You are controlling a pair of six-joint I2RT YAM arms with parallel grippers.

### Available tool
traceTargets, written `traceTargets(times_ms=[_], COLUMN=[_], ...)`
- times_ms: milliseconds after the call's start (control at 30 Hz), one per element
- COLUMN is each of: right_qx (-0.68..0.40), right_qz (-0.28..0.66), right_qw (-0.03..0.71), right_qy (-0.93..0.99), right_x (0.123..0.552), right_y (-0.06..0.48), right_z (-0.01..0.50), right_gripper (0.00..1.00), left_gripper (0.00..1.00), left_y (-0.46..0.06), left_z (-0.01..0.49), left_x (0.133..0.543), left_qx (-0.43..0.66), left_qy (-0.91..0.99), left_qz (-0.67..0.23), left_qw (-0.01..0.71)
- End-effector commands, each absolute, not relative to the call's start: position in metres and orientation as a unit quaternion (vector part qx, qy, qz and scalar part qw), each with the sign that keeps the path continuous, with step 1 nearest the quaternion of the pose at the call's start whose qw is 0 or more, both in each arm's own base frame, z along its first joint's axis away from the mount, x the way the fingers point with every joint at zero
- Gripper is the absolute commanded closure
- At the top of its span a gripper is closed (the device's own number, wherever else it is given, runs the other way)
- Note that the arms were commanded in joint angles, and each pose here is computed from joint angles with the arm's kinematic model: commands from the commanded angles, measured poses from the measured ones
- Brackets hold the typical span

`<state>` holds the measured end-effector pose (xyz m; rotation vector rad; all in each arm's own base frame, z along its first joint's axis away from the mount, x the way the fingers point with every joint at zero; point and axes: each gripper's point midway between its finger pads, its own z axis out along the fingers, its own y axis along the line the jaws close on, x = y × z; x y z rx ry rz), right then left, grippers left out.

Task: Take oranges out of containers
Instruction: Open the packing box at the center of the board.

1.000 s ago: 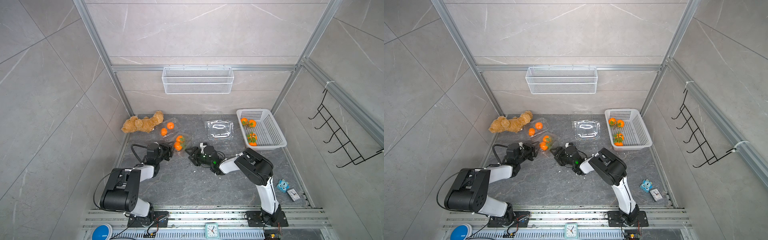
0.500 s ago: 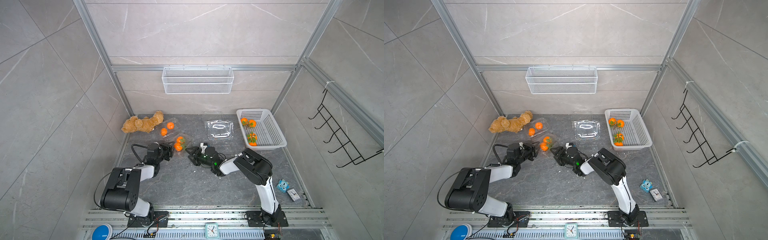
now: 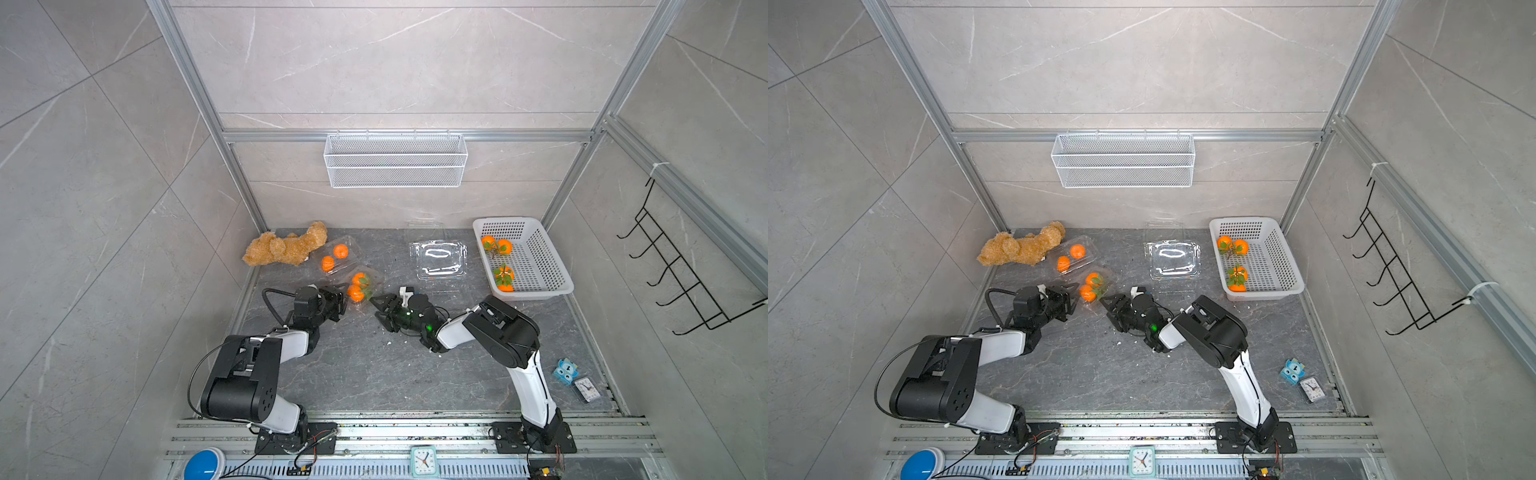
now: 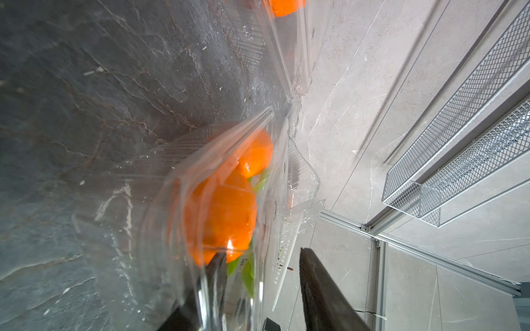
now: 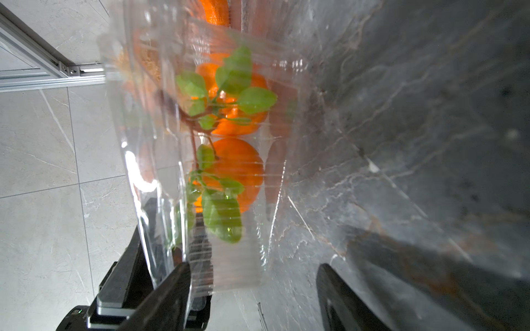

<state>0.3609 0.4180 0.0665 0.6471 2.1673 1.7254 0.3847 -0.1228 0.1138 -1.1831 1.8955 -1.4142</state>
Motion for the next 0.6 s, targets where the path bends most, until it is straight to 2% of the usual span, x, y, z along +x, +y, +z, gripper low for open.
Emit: traceTargets(times_ms=[0,567], right_qx=[0.222,0.220], right_qz=[0.610,0.619], right_qw=[0.148,0.148], right_qy=[0.746,0.740], right_x=[0.3630,0.3662], right_y=[0.4233,0.4269], right_z=[0.0711,0.0768], right_gripper=[0.29,0.30], left_gripper=[0.55,0.55], left_y=[-0.1265,-0.1301], left_z=[0.1239,0.1212], left_x=[0.3847,0.3839], left_qx=[-0.421,-0.419], left_qy=[0.687,0.689], left_qz=[-0.534,-0.535], left_qw=[0.254,0.250])
